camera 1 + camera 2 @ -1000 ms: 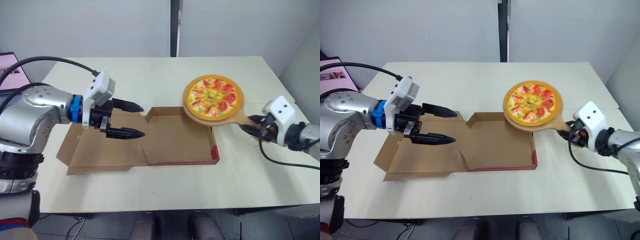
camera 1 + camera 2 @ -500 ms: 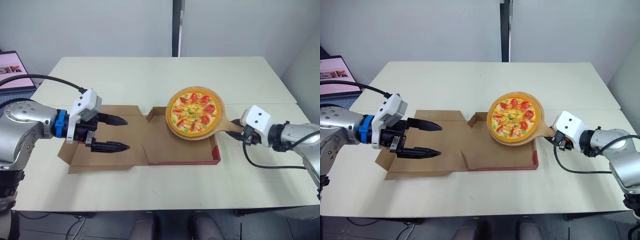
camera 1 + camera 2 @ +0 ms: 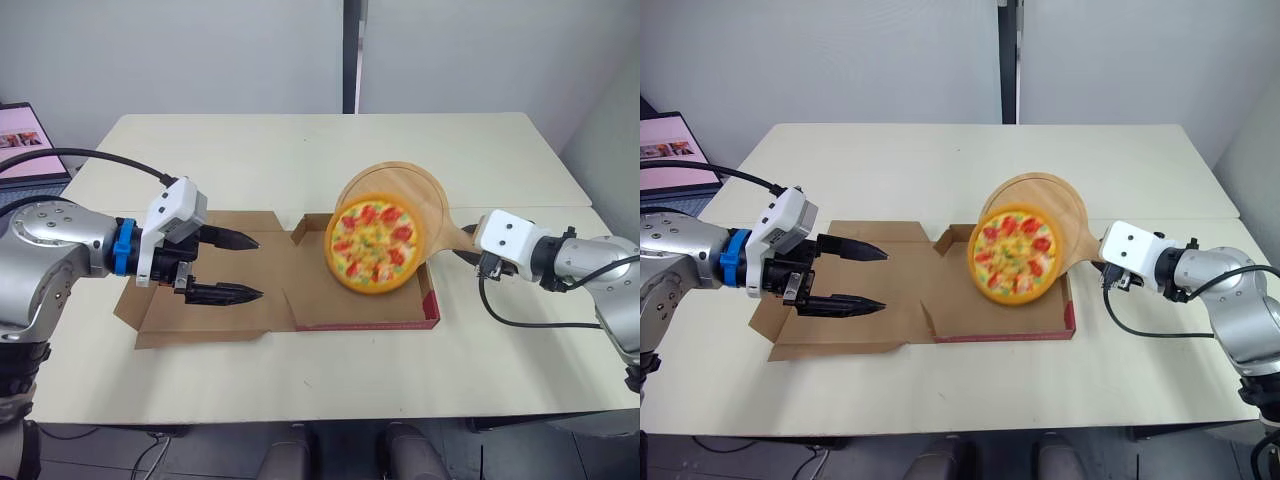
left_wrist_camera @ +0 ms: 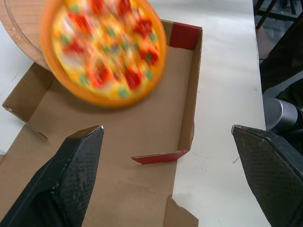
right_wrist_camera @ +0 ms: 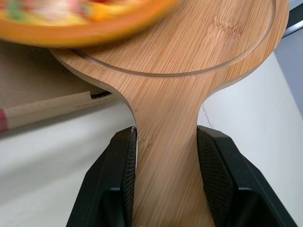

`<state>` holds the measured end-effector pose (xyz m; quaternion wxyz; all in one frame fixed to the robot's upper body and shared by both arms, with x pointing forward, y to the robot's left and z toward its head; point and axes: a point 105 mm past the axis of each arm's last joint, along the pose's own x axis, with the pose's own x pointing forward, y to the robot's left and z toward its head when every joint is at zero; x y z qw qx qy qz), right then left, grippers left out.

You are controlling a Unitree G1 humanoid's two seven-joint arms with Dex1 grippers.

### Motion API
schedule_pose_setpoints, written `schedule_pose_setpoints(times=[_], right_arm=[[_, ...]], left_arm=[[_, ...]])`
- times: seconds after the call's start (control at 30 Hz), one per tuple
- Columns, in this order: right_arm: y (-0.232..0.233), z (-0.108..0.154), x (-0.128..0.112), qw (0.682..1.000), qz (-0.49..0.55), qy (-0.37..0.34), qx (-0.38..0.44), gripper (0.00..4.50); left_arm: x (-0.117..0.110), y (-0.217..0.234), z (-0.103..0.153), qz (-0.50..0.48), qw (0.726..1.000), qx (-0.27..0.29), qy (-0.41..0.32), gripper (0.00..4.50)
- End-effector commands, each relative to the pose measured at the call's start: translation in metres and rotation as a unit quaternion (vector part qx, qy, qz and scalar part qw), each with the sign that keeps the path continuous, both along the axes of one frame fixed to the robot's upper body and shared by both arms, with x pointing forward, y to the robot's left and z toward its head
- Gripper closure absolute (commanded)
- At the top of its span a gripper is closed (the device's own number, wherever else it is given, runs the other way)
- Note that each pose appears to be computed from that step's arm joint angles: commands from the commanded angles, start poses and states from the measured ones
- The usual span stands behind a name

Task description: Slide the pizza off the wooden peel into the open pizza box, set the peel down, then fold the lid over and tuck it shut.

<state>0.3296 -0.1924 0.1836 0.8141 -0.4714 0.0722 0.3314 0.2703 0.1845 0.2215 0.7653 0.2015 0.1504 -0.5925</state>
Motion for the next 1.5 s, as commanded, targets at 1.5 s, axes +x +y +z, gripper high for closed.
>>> schedule_pose_setpoints(times=[1.5], right_arm=[[-0.126, -0.034, -0.061, 0.876, -0.386, 0.032, 0.289, 2.89]], left_arm=[[0.013, -0.091, 0.065, -0.121, 0.978, -0.130, -0.112, 0.00]])
